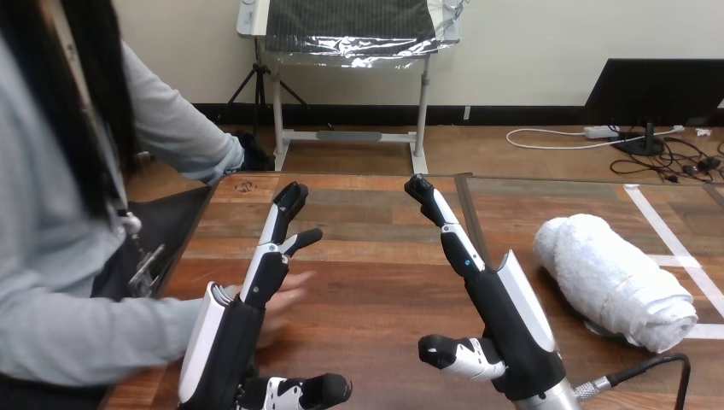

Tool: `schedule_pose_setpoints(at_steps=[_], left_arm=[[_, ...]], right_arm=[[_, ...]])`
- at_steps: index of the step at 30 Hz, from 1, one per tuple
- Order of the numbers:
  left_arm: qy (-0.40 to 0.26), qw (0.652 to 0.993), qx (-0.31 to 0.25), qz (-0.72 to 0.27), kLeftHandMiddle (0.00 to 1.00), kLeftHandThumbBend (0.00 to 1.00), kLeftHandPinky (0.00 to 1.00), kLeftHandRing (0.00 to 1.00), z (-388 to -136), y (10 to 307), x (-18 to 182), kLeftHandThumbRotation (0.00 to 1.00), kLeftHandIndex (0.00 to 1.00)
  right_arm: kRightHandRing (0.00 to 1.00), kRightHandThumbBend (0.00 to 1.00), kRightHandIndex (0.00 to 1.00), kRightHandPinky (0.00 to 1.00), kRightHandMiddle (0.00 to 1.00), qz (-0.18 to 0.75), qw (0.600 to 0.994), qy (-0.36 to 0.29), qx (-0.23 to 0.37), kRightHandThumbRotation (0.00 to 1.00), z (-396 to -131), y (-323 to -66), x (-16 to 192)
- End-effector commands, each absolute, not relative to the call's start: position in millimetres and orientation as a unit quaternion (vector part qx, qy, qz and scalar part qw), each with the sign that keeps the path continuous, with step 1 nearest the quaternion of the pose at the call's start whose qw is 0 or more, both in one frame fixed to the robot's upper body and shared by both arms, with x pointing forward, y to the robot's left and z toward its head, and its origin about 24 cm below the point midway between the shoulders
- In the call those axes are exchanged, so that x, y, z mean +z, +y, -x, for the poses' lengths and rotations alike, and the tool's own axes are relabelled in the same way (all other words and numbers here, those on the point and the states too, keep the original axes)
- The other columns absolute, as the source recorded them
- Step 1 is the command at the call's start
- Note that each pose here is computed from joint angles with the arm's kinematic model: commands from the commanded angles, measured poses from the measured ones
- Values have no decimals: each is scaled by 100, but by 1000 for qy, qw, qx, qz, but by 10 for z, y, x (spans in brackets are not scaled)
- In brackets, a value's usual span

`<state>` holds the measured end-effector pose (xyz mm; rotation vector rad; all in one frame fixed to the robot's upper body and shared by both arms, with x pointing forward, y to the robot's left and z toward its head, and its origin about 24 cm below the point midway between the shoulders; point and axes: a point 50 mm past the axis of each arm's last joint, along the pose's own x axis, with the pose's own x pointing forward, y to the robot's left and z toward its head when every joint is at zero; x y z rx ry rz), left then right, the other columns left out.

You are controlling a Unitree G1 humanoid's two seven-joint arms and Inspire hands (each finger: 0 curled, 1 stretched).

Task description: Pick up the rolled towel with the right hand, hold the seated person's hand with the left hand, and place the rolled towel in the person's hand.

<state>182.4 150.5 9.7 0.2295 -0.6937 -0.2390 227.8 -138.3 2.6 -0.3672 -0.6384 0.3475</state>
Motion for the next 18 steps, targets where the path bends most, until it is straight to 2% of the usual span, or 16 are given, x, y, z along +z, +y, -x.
schedule_pose_setpoints(at_steps=[1, 18], left_arm=[[-370, 917, -109, -103, 100, 100, 87, 99, -1888, 1509, 196, 80, 100], [-367, 918, -107, -106, 100, 100, 92, 99, -1885, 1539, 196, 79, 100]], right_arm=[[98, 88, 100, 96, 97, 163, 910, -350, 151, 97, -2377, -1372, 188], [97, 88, 100, 94, 97, 164, 911, -347, 150, 98, -2378, -1363, 178]])
